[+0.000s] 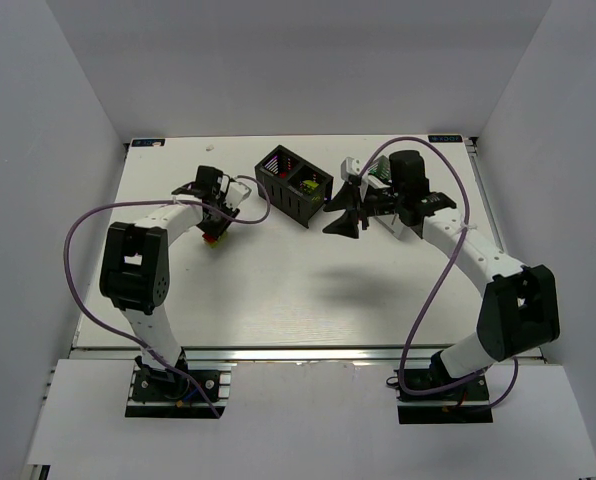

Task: Sort the legos into containers by color

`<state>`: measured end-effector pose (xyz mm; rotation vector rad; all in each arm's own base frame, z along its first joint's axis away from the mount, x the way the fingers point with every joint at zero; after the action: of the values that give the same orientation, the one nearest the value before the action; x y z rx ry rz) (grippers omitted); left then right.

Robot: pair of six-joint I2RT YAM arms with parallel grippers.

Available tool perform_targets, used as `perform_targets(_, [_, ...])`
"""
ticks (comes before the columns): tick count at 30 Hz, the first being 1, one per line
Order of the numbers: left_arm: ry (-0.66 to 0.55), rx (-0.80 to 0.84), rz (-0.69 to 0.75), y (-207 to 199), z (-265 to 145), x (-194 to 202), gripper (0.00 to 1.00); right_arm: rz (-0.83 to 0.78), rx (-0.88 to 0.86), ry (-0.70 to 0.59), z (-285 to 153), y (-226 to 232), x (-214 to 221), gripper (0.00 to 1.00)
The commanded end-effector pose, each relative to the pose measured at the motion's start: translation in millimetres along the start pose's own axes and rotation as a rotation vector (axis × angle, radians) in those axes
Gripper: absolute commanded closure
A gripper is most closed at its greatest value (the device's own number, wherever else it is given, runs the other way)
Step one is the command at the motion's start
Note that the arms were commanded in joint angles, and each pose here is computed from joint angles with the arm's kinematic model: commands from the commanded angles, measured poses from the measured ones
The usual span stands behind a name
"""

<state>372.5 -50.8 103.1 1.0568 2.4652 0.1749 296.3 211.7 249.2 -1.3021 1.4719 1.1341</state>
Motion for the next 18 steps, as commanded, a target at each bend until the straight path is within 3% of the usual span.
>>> perform_targets(1, [-0.084, 0.026, -0.130, 3, -27, -18, 0.90, -0.029, -0.005, -0.024, -5, 8, -9, 0.38])
perform_targets(3, [-0.109, 0.069, -0.199, -2, -30, -22, 1.00, -0.027, -0.004, -0.021, -5, 9, -8, 0.40])
perform_targets(9, [-0.270, 0.297, -0.447, -32, -51, -41, 1.00, 0.063, -0.034, 0.021, 5, 18, 0, 0.44])
perform_targets(12, [-0.398, 0.372, -0.552, -46, -72, -47, 1.00, 0.190, -0.054, 0.027, 12, 22, 3, 0.43])
perform_targets(13, [-0.521, 0.408, -0.574, -47, -94, -59, 1.00, 0.216, -0.052, 0.017, 14, 21, 0, 0.43])
perform_targets(15, [-0.589, 0.472, -0.605, -62, -102, -53, 1.00, 0.352, -0.054, 0.016, 21, 23, 1, 0.40])
perform_targets(17, [-0.770, 0.535, -0.619, -66, -134, -65, 1.00, 0.410, -0.061, 0.007, 27, 21, -4, 0.36])
perform_targets(18, [-0.776, 0.566, -0.640, -75, -132, -57, 1.00, 0.500, -0.078, 0.017, 33, 22, -2, 0.35])
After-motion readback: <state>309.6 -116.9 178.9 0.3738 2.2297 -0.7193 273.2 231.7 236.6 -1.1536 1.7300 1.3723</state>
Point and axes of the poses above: each gripper's point midway between its finger pads, its own z axis out along the fingers, its own y axis along the line the jaws close on, x = y × z, the point moved 7 cm from there along -z, back along the fingers, and after that the axes turned 7 degrees about z, right-handed, at the moved point
